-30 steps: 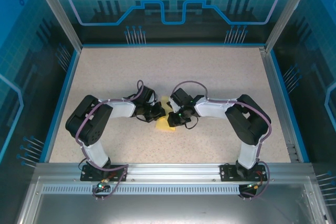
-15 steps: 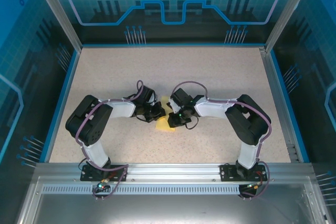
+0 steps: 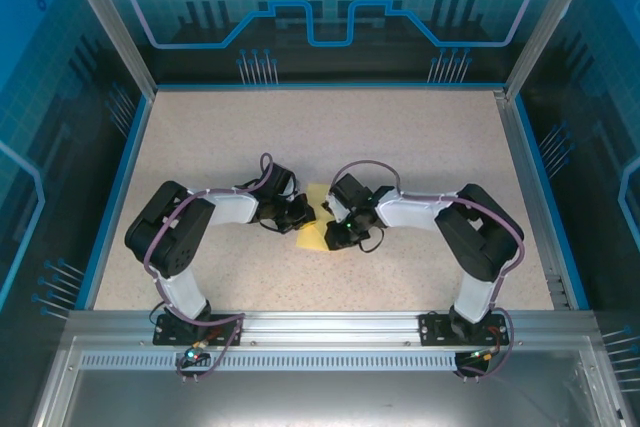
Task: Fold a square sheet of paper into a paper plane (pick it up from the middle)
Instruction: Fold the triangle a second time at the center of the table.
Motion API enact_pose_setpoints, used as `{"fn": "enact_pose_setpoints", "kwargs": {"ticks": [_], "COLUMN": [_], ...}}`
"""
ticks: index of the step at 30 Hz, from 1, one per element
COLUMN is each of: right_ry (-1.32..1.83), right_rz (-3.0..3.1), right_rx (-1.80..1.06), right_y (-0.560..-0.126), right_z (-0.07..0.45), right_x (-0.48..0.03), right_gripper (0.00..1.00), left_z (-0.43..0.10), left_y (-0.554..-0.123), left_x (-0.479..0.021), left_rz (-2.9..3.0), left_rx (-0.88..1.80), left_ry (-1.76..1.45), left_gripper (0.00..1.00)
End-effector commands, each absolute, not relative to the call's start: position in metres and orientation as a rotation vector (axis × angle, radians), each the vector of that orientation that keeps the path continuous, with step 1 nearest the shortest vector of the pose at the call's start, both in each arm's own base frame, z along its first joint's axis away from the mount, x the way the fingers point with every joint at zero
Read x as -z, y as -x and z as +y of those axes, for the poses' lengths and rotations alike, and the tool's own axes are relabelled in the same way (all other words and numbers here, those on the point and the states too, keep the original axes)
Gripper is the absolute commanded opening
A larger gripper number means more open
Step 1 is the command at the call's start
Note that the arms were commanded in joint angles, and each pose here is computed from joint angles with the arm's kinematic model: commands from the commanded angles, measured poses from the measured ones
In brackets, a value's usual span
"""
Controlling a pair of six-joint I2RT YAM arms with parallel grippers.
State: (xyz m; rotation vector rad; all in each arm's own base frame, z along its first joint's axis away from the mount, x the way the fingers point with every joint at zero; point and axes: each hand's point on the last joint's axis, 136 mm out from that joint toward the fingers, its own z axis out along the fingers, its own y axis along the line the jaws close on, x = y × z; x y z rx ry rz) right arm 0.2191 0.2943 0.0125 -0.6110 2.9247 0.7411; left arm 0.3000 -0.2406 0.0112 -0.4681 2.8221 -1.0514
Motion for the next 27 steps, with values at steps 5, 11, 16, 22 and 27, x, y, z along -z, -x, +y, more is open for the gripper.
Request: {"fn": "enact_pose_setpoints", "kwargs": {"ticks": [5, 11, 16, 22, 27], "right_ry": [0.633, 0.616, 0.590, 0.555, 0.568], "right_rz": [2.895, 2.807, 2.819, 2.828, 2.869], "right_rx": [-0.762, -0.788, -0.779, -0.763, -0.735], "right_y": [-0.208, -0.234, -0.247, -0.256, -0.248], "right_z": [0.295, 0.316, 0.327, 0.332, 0.324], "right_x": [-0.035, -0.053, -0.040, -0.027, -0.011], "right_gripper": [0.11, 0.11, 0.11, 0.10, 0.10], "left_z": [-0.216, -0.216, -0.217, -0.217, -0.219], "left_y": [-0.271, -0.271, -0.271, -0.270, -0.271], "left_x": [0.033, 0.032, 0.032, 0.033, 0.033], "left_rz": [2.974, 2.974, 2.970, 2.970, 2.968], "left_rx": [0.847, 0.852, 0.860, 0.869, 0.879], "left_ry": [0.598, 0.599, 0.605, 0.622, 0.623], "left_gripper": [0.02, 0.02, 0.02, 0.02, 0.02]}}
